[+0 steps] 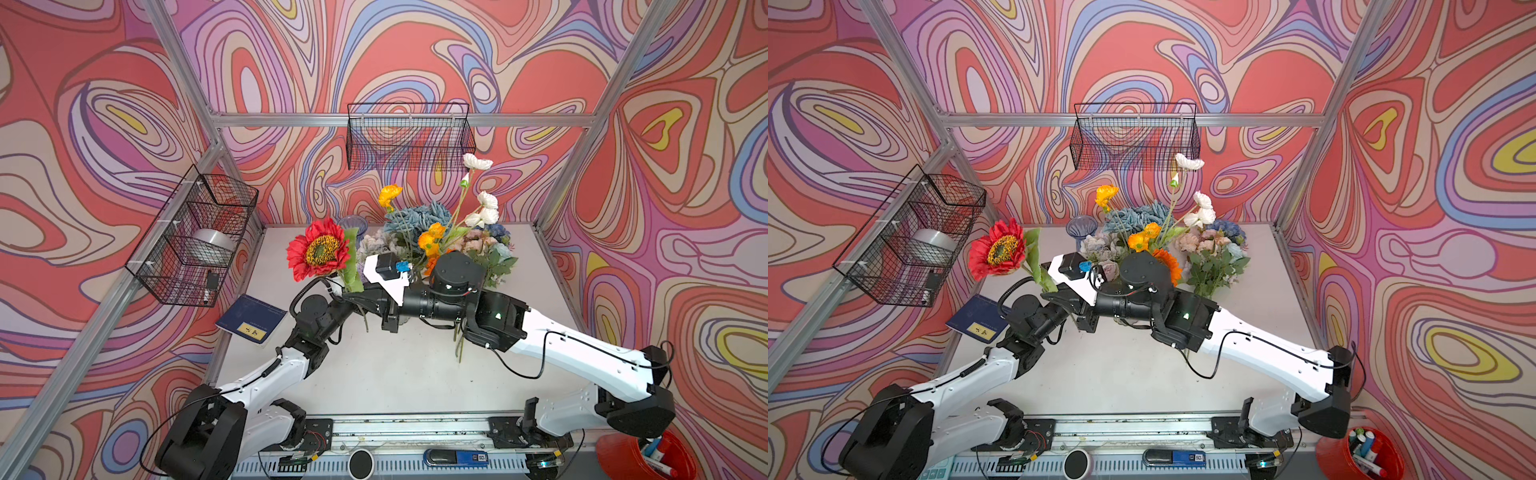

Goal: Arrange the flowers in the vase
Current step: 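Carry the red gerbera over the clear vase held by the left gripper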

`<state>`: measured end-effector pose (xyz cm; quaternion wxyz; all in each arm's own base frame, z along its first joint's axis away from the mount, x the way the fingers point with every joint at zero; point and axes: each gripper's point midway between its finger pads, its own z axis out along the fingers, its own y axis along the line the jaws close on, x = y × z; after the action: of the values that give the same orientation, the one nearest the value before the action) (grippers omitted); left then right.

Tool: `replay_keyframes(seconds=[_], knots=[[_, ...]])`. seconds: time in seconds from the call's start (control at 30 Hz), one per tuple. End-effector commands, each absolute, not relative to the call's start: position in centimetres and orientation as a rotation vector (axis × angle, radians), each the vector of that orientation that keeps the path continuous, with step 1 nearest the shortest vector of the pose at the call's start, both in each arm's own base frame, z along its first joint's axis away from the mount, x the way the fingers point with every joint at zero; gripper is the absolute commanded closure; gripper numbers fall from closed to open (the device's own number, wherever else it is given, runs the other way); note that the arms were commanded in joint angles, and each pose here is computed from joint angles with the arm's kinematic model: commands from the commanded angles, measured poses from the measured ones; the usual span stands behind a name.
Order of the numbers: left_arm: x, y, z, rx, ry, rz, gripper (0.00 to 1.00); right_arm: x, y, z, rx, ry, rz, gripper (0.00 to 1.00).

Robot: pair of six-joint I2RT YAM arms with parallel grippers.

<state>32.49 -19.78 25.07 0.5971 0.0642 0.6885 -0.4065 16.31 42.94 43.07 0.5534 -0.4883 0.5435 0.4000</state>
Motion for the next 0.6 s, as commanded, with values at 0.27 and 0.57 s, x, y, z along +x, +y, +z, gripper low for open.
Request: replay_keyframes(seconds=[0.27, 0.57], knots=[[34.0, -20.8, 28.7, 0.197, 1.503, -1.004, 0.00, 20.1, 38.5, 40.1, -1.029, 1.297, 0.577, 1.00], [34.8, -19.2, 28.9, 0.082, 1.486, -0.964, 0.01, 22.7, 35.6, 41.0, -0.944, 1.207, 0.524, 1.00]])
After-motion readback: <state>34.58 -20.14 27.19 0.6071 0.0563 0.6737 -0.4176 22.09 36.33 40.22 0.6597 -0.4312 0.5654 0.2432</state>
